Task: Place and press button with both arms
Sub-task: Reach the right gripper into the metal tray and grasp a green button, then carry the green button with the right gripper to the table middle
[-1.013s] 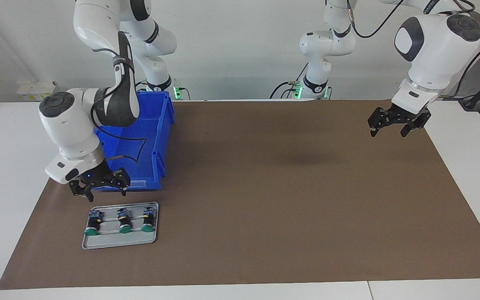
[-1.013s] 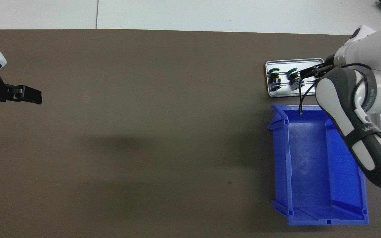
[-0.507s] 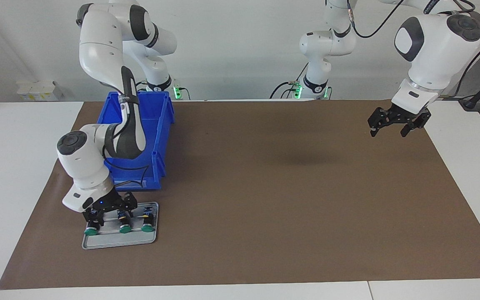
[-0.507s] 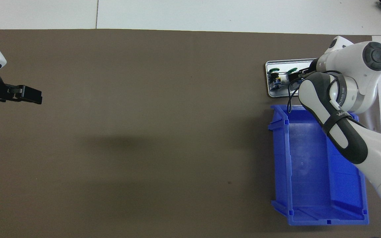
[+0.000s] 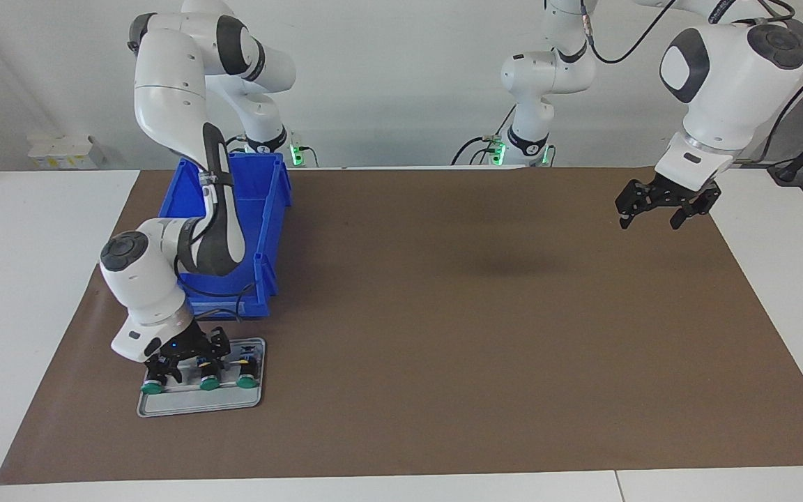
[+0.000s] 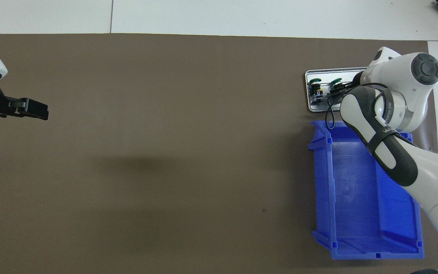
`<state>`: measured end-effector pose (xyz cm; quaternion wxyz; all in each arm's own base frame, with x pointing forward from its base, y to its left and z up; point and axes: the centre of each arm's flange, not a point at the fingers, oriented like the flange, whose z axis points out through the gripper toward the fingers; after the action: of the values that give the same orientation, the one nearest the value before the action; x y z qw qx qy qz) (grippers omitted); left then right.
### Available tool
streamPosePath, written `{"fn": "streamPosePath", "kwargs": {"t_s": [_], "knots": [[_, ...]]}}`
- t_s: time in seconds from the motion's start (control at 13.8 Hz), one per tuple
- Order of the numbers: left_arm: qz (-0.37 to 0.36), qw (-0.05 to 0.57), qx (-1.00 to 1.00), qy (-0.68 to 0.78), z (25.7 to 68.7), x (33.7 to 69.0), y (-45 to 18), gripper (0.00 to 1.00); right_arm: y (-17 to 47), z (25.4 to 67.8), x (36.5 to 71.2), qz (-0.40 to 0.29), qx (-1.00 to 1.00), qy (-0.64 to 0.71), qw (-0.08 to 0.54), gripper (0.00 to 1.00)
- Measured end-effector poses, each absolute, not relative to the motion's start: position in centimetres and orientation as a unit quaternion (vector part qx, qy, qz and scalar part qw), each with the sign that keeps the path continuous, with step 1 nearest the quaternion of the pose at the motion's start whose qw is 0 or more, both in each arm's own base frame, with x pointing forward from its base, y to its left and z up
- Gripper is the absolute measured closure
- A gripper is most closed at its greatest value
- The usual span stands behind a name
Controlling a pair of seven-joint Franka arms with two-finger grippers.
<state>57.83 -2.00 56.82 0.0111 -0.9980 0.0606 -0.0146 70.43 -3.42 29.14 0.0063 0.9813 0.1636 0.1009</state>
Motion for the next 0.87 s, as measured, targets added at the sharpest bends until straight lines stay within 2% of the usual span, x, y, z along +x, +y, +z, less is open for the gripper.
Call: {"fn": "streamPosePath", "kwargs": {"t_s": [0.22, 0.51, 0.65, 0.87], "knots": [[-0.015, 0.011, -0.998, 0.061, 56.8, 57.8, -2.0, 0.0, -3.3, 29.4, 70.4, 0.094, 0.984, 0.15, 0.001, 0.67], [-0.015, 0.011, -0.998, 0.061, 56.8, 57.8, -2.0, 0.0, -1.5, 33.8, 71.6, 0.083, 0.992, 0.097, -0.005, 0.67], [-0.015, 0.011, -0.998, 0.061, 56.8, 57.8, -2.0, 0.0, -0.2, 37.1, 71.9, 0.085, 0.995, 0.056, 0.02, 0.67], [-0.015, 0.011, -0.998, 0.061, 56.8, 57.8, -2.0, 0.0, 3.1, 42.3, 70.9, 0.069, 0.996, -0.048, 0.031, 0.67]]}}
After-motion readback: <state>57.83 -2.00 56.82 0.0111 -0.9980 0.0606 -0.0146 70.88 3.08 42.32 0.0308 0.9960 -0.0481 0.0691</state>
